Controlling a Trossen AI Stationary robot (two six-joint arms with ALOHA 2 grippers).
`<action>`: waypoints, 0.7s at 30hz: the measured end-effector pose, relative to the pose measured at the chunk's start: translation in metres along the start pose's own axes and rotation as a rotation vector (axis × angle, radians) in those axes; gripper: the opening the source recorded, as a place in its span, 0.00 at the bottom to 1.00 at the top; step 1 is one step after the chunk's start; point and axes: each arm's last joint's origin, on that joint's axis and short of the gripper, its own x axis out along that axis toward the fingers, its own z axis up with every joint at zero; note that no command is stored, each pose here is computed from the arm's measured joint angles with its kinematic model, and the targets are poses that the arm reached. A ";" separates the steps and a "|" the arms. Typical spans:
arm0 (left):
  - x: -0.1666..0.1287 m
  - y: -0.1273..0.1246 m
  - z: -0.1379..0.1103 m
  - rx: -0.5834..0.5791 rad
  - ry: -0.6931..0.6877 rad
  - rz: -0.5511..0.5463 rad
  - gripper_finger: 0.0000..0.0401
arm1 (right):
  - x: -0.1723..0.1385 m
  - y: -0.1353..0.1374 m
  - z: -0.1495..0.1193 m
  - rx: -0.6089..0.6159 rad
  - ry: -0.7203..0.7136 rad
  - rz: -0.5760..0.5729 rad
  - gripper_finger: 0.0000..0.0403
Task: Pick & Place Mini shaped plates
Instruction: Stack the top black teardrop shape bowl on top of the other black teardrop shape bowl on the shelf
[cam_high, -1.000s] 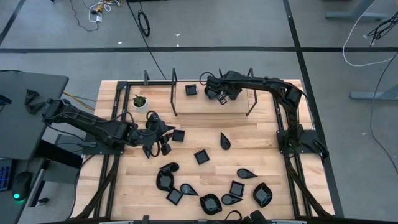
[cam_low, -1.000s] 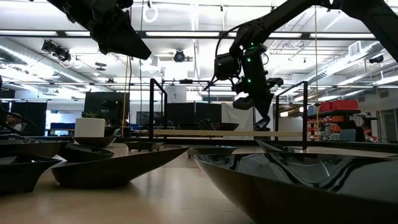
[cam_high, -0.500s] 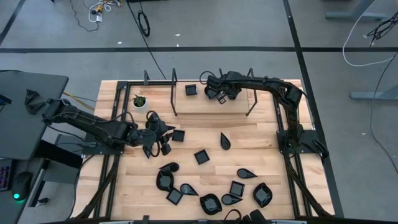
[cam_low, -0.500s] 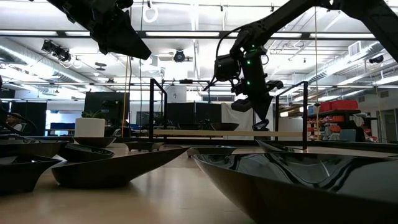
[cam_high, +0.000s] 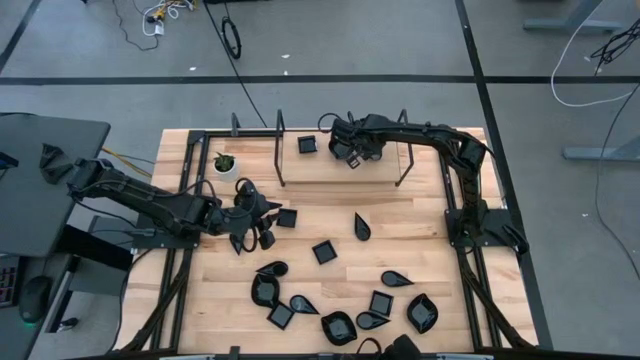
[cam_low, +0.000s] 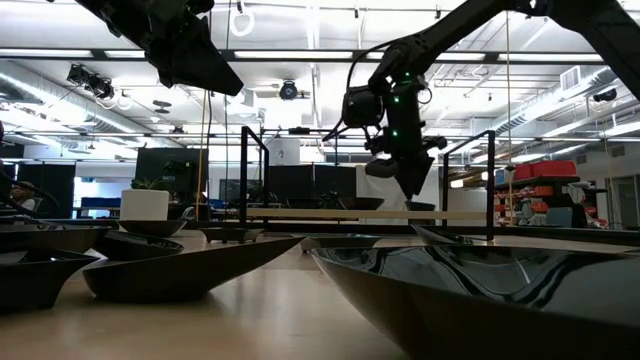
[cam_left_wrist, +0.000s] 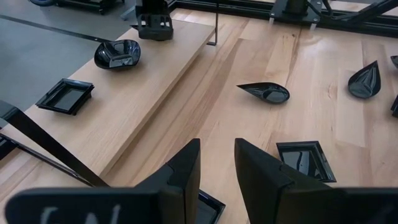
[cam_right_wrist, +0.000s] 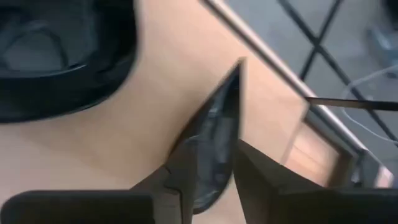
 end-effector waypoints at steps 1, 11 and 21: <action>0.000 0.000 0.000 0.000 0.000 0.000 0.26 | 0.000 0.001 0.000 -0.013 0.001 0.016 0.26; 0.000 0.000 0.000 0.000 0.000 0.000 0.26 | -0.009 0.005 -0.007 -0.047 0.047 0.067 0.14; 0.000 0.000 0.000 0.000 0.000 0.000 0.26 | 0.000 -0.004 -0.002 -0.006 0.058 0.095 0.02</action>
